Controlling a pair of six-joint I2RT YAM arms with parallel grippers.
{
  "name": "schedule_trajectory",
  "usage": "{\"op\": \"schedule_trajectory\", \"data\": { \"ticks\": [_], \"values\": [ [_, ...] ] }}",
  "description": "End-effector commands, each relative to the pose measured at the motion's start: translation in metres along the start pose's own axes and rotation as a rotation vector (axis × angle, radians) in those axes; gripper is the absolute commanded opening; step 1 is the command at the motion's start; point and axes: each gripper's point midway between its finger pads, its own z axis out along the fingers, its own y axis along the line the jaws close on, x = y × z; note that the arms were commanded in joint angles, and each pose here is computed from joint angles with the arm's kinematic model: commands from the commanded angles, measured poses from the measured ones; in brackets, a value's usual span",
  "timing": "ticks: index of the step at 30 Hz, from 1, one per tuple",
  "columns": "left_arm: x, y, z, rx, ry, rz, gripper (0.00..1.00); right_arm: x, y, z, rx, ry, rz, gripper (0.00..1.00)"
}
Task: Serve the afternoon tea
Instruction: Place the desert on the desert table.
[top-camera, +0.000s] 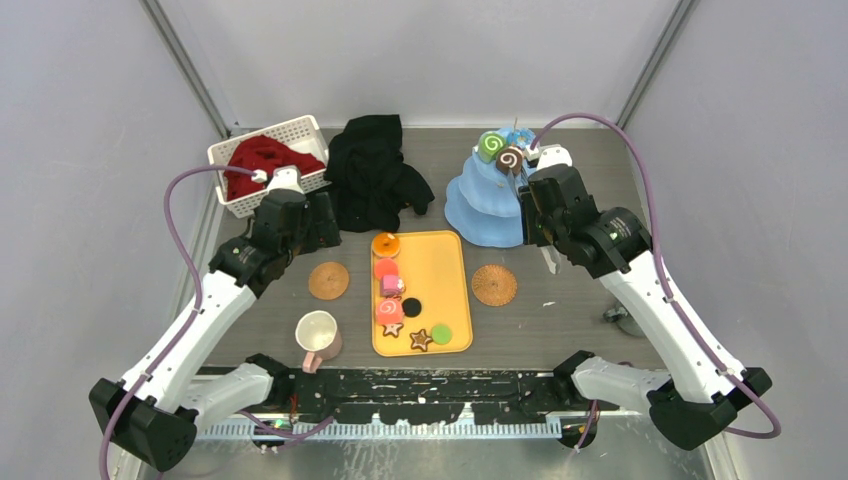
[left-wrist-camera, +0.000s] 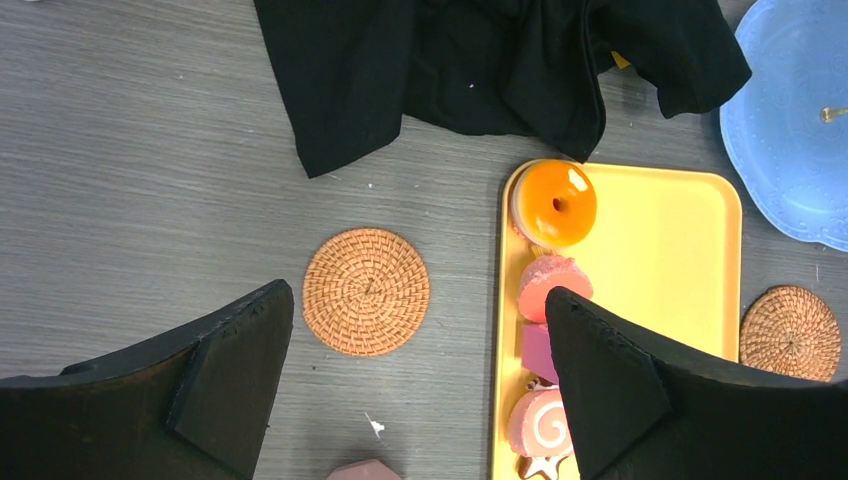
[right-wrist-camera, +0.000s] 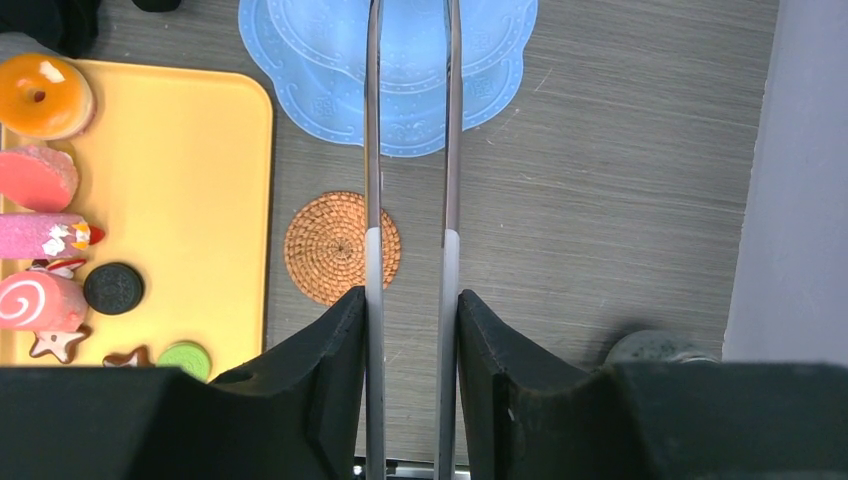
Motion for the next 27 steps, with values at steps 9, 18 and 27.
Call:
{"op": "schedule_trajectory", "data": {
  "ticks": [9,18,27],
  "values": [
    [-0.010,0.001,-0.003,0.005,-0.043,-0.004,0.96,-0.023,-0.003,-0.019,-0.024,-0.088,0.041,0.41],
    [-0.008,-0.002,0.000,0.012,-0.035,-0.009,0.96,-0.023,-0.001,-0.026,-0.056,-0.093,0.047,0.33],
    [-0.006,-0.002,0.000,0.014,-0.033,-0.011,0.96,-0.020,-0.005,-0.028,-0.041,-0.094,0.048,0.37]
  ]
}}
